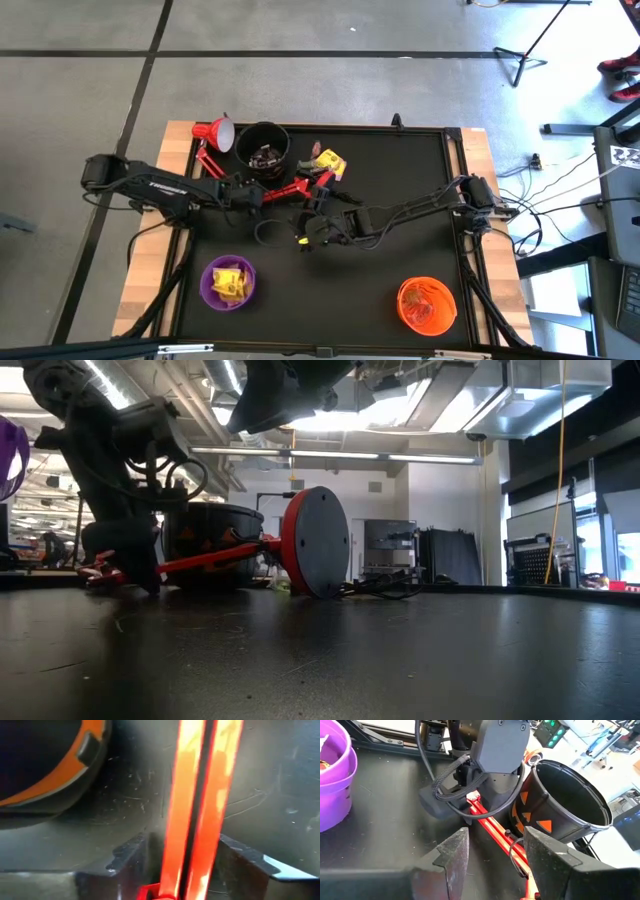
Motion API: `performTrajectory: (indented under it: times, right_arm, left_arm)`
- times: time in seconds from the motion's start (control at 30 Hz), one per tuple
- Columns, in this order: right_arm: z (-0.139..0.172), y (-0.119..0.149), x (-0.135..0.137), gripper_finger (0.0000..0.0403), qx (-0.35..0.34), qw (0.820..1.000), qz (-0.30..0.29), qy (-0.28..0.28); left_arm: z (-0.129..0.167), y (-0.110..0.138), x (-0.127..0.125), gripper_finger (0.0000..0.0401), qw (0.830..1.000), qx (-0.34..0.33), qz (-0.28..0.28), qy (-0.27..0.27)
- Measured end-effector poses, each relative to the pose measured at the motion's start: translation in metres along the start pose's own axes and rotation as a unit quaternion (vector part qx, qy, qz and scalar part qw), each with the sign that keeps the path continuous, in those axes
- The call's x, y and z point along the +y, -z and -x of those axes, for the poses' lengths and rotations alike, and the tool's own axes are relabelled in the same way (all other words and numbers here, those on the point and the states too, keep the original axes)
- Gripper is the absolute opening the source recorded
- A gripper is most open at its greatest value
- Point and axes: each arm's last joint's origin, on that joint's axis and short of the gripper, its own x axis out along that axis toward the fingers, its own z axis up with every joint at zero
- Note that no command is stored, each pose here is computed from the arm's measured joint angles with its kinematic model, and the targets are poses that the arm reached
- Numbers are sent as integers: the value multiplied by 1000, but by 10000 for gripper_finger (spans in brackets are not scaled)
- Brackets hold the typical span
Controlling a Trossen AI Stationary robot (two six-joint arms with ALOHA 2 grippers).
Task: Organize candy in baskets
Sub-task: Adjust the red lamp
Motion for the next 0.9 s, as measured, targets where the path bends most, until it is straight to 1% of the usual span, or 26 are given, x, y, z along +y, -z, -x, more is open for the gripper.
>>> performTrajectory:
  times: [0.13,0.27,0.33,0.5,0.57,0.63,0.77,0.9]
  right_arm:
    - [0,1,0,186,3,1000,-1,0]
    - [0,2,0,186,10,1000,-2,-1]
    - [0,2,0,186,10,1000,-3,-1]
    - [0,2,0,186,10,1000,-3,-1]
    - [1,2,1,186,11,1000,-2,-1]
    - [2,3,3,186,12,1000,2,-2]
    - [5,4,6,186,17,1000,10,-1]
    - [8,6,10,186,25,1000,18,1]
  left_arm:
    - [2,1,-6,166,1000,-3,-20,12]
    - [6,2,-14,86,999,-6,-39,21]
    - [9,0,-19,66,999,-8,-40,33]
    - [24,-11,-33,63,994,-16,-81,69]
    - [31,-15,-38,63,992,-19,-101,73]
    - [38,-18,-42,63,991,-22,-112,68]
    - [54,-24,-48,63,991,-31,-122,33]
    - [68,-27,-49,63,995,-17,-102,7]
